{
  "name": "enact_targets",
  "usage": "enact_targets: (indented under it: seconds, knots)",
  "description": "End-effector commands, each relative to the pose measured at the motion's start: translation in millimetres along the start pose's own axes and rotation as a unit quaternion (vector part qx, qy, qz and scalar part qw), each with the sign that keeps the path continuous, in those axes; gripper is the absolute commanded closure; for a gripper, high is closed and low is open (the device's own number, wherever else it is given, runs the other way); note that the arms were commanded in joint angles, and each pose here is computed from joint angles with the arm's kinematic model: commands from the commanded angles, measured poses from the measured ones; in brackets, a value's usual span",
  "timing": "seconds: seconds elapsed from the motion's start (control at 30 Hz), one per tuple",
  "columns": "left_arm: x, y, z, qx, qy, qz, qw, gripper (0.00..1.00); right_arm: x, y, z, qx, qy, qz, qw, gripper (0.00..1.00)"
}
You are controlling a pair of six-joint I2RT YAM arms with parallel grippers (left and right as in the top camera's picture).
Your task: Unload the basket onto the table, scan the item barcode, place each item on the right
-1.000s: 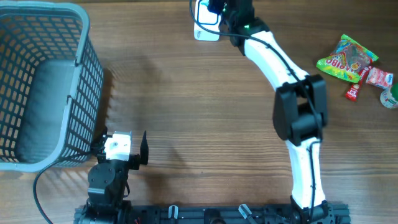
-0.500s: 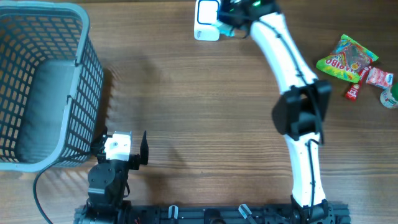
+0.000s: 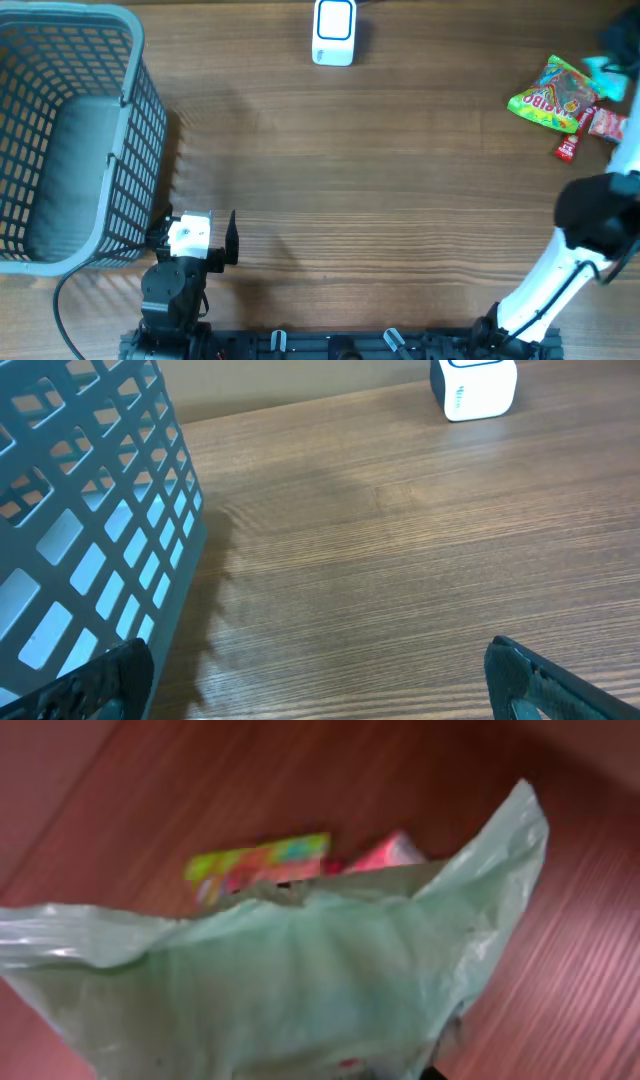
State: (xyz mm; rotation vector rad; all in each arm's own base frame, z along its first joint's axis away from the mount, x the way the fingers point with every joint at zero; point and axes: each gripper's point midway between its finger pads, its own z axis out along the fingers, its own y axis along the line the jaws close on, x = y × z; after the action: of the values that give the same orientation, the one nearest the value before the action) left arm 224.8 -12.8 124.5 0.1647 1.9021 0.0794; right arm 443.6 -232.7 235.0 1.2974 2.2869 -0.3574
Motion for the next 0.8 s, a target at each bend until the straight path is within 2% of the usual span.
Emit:
enact_targets:
  seconds: [0.0, 0.17, 0.3, 0.4, 0.47, 0.57, 0.77]
  knots:
    - [-1.0, -3.7, 0.0, 0.009, -0.004, -0.004, 1.0, 0.0, -12.4, -53.5, 47.0, 0.063, 0.006, 0.042, 0.997, 0.96]
    - [-0.9, -3.7, 0.0, 0.009, -0.004, -0.004, 1.0, 0.0, -30.0, -119.7, 91.2, 0.107, -0.008, 0.124, 0.986, 0.96]
    - [-1.0, -3.7, 0.0, 0.009, -0.004, -0.004, 1.0, 0.0, -15.2, -167.1, 113.0, 0.145, 0.022, 0.165, 0.975, 0.95]
    - [-1.0, -3.7, 0.0, 0.009, -0.004, -0.004, 1.0, 0.0, 16.1, -199.3, 107.1, 0.186, 0.081, 0.244, 0.948, 0.96]
    - [-1.0, -3.7, 0.0, 0.009, -0.004, -0.004, 1.0, 0.0, 31.7, -206.1, 105.5, 0.2, 0.108, 0.263, 0.938, 0.95]
    - [-1.0, -3.7, 0.0, 0.009, -0.004, -0.004, 1.0, 0.0, 51.4, -206.7, 126.6, 0.206, 0.122, 0.259, 0.936, 0.94]
    - [-1.0, -3.7, 0.0, 0.009, -0.004, -0.004, 1.0, 0.0, 123.3, -198.6, 191.7, 0.178, 0.165, 0.262, 0.934, 0.96]
